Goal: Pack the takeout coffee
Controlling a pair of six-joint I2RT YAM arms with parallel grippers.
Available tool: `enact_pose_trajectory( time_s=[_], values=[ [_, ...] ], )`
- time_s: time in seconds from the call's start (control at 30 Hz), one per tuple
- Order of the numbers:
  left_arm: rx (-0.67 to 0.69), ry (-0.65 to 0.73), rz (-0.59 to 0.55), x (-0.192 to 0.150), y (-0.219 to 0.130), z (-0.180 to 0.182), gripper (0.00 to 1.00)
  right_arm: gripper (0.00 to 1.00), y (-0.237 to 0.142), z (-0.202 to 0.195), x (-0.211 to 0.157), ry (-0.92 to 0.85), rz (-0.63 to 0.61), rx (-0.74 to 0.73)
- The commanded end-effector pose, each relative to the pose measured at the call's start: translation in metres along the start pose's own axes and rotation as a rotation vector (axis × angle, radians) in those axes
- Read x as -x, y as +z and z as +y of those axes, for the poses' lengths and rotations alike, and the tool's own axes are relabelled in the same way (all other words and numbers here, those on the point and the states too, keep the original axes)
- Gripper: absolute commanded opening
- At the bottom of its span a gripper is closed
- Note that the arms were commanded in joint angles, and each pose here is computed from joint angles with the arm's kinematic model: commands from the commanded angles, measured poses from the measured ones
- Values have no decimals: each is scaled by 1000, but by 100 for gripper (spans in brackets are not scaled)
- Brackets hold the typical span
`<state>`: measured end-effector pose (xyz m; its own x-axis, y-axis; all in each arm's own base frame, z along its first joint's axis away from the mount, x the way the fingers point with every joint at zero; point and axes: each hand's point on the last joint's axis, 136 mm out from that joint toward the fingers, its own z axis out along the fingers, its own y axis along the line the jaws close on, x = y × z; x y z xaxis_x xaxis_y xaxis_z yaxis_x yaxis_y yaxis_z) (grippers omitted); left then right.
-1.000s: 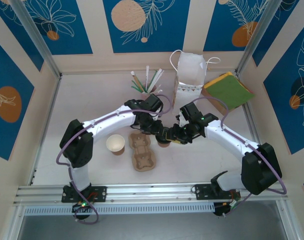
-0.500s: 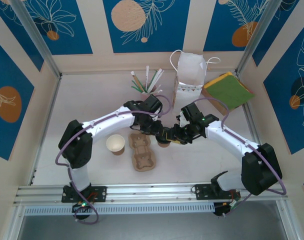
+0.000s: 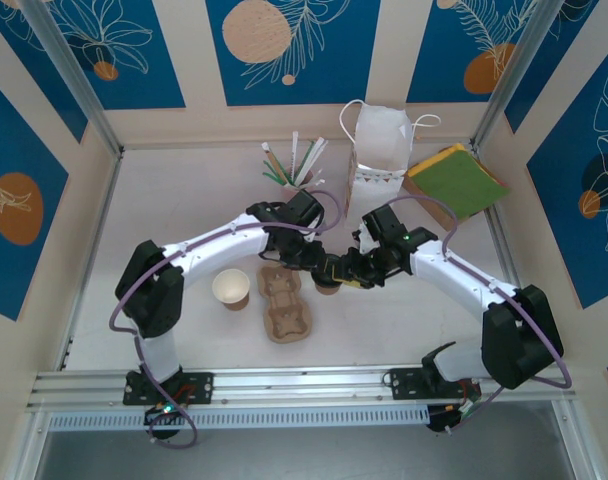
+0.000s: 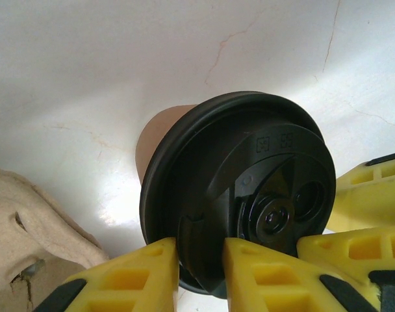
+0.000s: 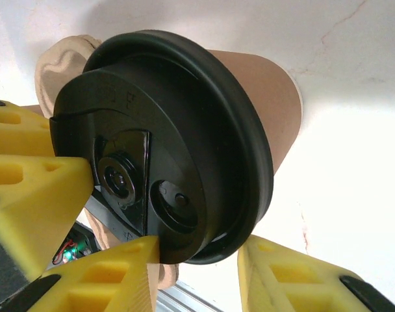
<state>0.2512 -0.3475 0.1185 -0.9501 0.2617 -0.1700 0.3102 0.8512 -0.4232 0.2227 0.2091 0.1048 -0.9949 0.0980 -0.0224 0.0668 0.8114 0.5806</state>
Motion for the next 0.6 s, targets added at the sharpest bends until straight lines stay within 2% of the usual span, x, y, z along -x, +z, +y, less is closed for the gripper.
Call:
enact_pose_trajectory(
  time_s=[0.0, 0.3, 0.57],
  values=[
    [81, -15, 110, -23, 18, 15, 23, 35, 11, -26, -8, 6, 44, -122],
    [29, 10, 33, 7, -9, -9, 27, 39, -18, 6, 14, -12, -22, -26],
    [34, 22, 15, 22, -16, -8, 30, 41, -28, 11, 32, -16, -56, -10]
  ],
)
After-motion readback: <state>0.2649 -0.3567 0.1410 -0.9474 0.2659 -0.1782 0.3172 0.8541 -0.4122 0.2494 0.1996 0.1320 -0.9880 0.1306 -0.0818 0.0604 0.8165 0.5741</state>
